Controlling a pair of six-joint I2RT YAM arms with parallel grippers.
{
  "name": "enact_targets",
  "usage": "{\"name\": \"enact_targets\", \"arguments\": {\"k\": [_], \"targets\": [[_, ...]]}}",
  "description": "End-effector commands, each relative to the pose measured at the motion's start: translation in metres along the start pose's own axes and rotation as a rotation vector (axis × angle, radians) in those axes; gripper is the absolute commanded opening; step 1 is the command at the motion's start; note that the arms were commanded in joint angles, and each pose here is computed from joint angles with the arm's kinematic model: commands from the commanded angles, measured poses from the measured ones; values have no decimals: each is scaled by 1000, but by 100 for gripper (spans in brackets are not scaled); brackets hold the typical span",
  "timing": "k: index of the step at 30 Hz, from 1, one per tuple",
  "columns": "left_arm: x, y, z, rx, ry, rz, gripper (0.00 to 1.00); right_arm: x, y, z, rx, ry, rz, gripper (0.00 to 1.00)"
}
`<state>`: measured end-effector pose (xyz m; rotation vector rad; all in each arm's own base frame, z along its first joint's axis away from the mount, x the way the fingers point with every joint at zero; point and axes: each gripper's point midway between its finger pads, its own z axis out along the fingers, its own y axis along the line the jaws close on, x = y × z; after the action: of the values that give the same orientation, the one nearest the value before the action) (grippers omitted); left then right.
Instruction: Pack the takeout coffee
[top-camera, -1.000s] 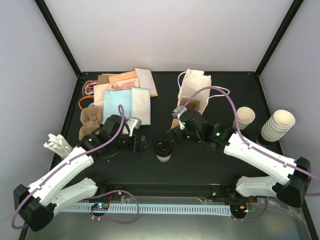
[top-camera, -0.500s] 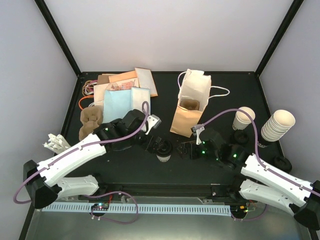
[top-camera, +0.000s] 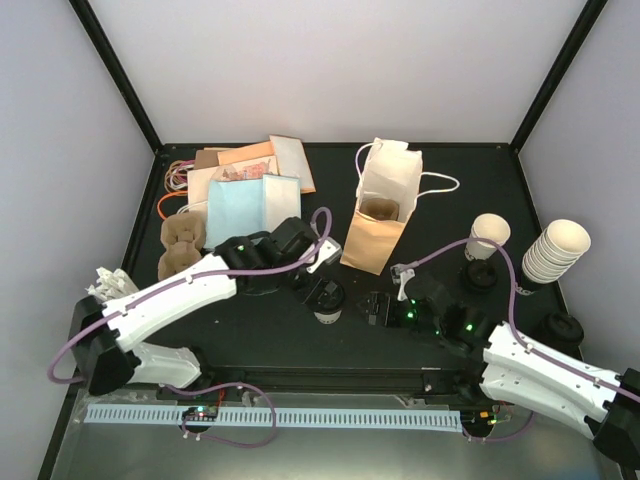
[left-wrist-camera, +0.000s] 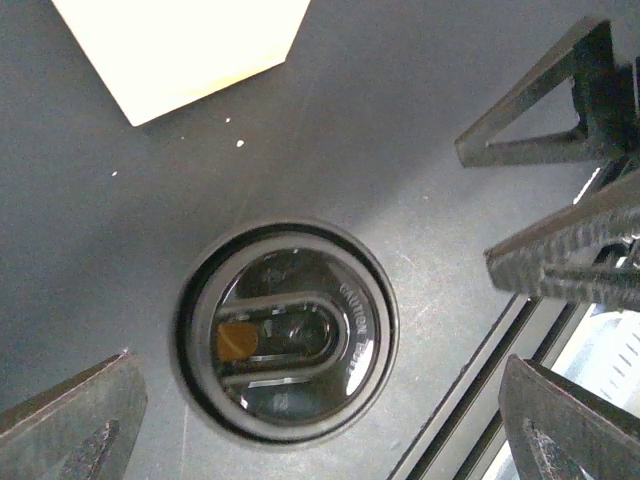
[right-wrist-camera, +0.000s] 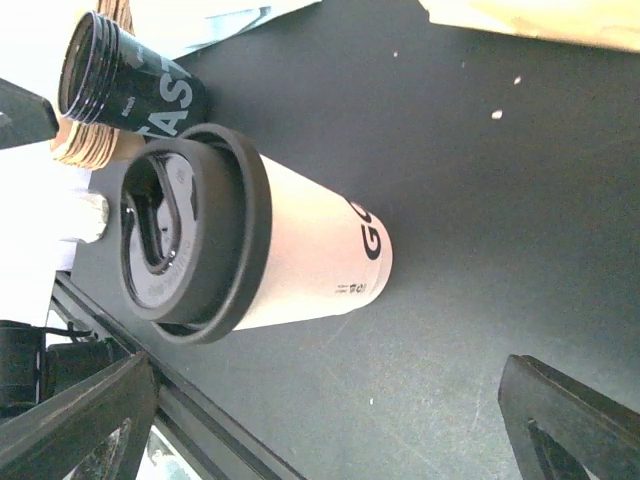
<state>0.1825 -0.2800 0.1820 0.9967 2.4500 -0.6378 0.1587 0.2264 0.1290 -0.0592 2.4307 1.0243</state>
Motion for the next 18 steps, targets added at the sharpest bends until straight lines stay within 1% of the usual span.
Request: {"name": "enact_targets", "arguments": {"k": [1,4,7,10,13,18], "targets": [[-2,-9,10,-3,81,47,99,-3,20,4,-121,-15,67,96],[2,-7,21,-50,127,61,99,-3,18,5,-107,-11,63,96],[4,0,30,-101,162,45,99,-3,15,6,-97,-15,72,96],[7,3,38,-114,193,38,98,0,13,8,-114,-13,107,93],[9,2,40,-111,202,40,93,5,12,11,-142,-11,150,90],[7,6,36,-144,203,39,91,6,8,13,-152,-19,176,87]]}}
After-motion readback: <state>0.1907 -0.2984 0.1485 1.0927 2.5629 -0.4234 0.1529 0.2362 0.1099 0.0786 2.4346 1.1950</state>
